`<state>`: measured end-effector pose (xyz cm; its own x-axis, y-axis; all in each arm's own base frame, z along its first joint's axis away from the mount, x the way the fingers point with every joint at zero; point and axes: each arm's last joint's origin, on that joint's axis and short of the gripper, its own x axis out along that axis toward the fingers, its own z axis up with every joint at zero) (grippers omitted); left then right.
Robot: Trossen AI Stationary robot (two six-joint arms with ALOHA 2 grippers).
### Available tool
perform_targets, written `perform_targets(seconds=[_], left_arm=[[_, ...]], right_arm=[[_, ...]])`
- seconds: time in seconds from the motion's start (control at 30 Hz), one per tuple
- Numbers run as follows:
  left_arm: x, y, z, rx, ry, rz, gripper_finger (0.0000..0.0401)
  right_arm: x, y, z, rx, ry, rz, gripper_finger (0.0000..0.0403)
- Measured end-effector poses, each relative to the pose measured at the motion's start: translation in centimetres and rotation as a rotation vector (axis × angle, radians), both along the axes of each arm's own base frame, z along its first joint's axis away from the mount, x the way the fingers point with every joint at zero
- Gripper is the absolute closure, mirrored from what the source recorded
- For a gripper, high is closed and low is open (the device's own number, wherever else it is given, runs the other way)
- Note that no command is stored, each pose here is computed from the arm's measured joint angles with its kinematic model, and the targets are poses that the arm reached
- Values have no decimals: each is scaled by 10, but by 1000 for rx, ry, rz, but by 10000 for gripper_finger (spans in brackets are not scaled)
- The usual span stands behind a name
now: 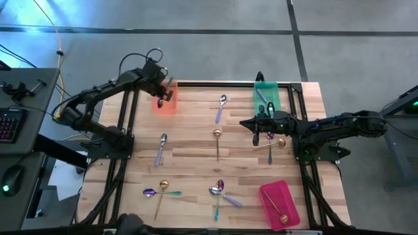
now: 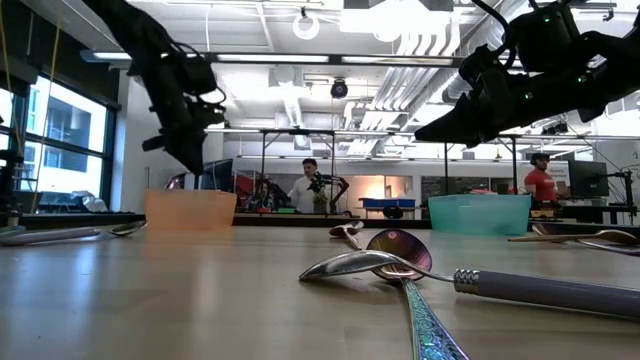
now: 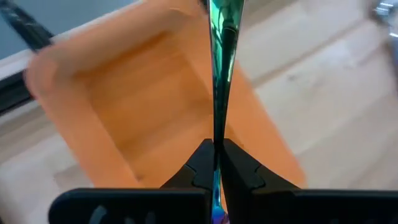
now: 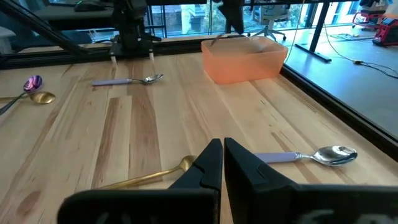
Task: Sort silverware by color (type)
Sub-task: Put the blue spoon into the orange bin
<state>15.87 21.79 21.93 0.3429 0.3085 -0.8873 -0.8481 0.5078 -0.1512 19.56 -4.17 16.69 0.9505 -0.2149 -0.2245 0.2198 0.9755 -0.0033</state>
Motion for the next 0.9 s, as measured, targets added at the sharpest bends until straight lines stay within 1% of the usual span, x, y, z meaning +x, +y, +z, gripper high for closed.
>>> perform_targets(seconds=[0.17,0.33,0.43,0.63,0.8,0.9], left_arm=[[3,17,-12,-39,42,1,398],[4,20,-30,-132,110,-15,398],[5,21,-38,-166,133,-16,398],[7,22,-46,-191,149,-17,394],[8,23,-46,-182,160,0,366],[7,22,-43,-158,161,-33,349]], right_arm=[[0,0,0,0,0,0,403],[0,0,0,1,0,5,403],[0,0,0,1,0,5,403],[0,0,0,-3,1,5,403],[0,0,0,-4,1,5,403],[0,0,0,-1,1,4,403]])
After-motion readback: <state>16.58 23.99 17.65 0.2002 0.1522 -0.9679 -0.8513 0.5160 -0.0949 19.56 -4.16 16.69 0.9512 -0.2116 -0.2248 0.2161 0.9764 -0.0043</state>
